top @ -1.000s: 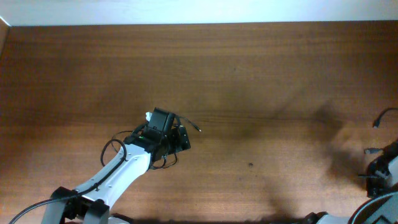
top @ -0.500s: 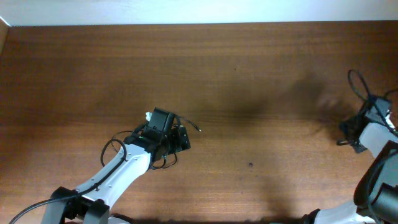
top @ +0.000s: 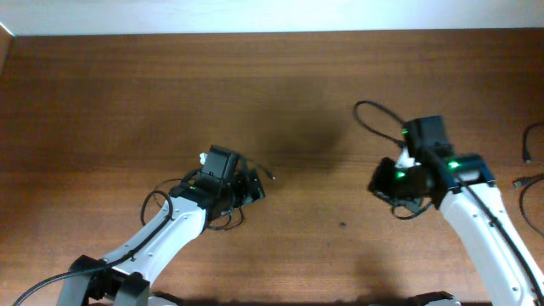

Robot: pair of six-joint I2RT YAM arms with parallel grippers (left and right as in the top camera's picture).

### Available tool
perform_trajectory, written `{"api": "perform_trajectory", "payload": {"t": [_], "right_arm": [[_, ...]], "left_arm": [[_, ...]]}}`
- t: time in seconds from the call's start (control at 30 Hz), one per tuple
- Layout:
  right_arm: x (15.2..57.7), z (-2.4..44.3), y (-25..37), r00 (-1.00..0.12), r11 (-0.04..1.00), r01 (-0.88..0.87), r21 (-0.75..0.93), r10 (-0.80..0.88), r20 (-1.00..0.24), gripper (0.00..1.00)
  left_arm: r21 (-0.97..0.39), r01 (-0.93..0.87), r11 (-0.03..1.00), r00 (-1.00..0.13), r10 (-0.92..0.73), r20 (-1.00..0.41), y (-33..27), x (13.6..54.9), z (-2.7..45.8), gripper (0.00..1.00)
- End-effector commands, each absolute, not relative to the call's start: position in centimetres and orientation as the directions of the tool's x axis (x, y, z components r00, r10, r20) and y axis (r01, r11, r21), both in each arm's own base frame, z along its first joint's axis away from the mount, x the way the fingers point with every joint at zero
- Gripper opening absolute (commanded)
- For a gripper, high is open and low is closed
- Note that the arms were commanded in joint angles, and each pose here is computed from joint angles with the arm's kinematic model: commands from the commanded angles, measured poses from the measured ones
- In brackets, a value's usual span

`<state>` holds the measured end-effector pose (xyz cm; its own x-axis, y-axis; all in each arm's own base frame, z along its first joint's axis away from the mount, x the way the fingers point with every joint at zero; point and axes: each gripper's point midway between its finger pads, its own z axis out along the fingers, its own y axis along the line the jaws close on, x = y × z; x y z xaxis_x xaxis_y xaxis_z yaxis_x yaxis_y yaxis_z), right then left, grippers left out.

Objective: Untangle cables

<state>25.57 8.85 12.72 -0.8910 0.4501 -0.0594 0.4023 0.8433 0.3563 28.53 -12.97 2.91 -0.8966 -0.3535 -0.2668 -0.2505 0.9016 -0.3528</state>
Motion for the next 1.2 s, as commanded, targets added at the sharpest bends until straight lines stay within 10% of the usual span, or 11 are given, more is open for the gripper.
{"api": "perform_trajectory", "payload": {"t": [0.0,0.3,0.53,0.67,0.83,0.93,1.07,1.17], "right_arm": [[24.6,13.1,12.2,-0.929,0.868,0.32,0.379,0.366,-0.054,0.04],[22.9,13.0,13.4,-0.951,0.88,0.284,0.38,0.31,-0.008,0.04],[23.9,12.1,10.5,-0.935,0.922,0.308,0.236,0.339,-0.105,0.49],[24.6,11.4,10.9,-0.935,0.919,0.311,0.241,0.342,-0.096,0.6],[25.3,10.4,11.6,-0.938,0.916,0.311,0.251,0.338,-0.071,0.68],[26.6,10.3,12.1,-0.935,0.912,0.3,0.278,0.34,-0.106,0.78],[27.5,10.5,12.4,-0.93,0.909,0.289,0.301,0.341,-0.135,0.82],[27.7,10.5,12.3,-0.929,0.909,0.289,0.3,0.342,-0.142,0.87]], "left_arm": [[-0.456,-0.343,0.821,-0.874,-0.457,-0.165,-14.6,28.3,3.3,0.99],[-0.456,-0.343,0.821,-0.874,-0.457,-0.165,-14.6,28.3,3.3,0.99],[-0.456,-0.343,0.821,-0.874,-0.457,-0.165,-14.6,28.3,3.3,0.99],[-0.502,-0.344,0.794,-0.854,-0.486,-0.184,-15.2,29.5,4.0,0.99],[-0.77,0.087,0.632,-0.929,-0.228,-0.292,-21.6,31.0,14.3,0.99],[-0.466,-0.12,0.877,-0.852,-0.332,-0.405,-13.5,29.8,19.0,0.99],[-0.345,-0.247,0.905,-0.594,-0.423,-0.684,-6.7,30.3,27.9,0.99],[-0.446,-0.141,0.884,-0.769,-0.381,-0.512,-11.5,29.7,24.0,0.99]]}}
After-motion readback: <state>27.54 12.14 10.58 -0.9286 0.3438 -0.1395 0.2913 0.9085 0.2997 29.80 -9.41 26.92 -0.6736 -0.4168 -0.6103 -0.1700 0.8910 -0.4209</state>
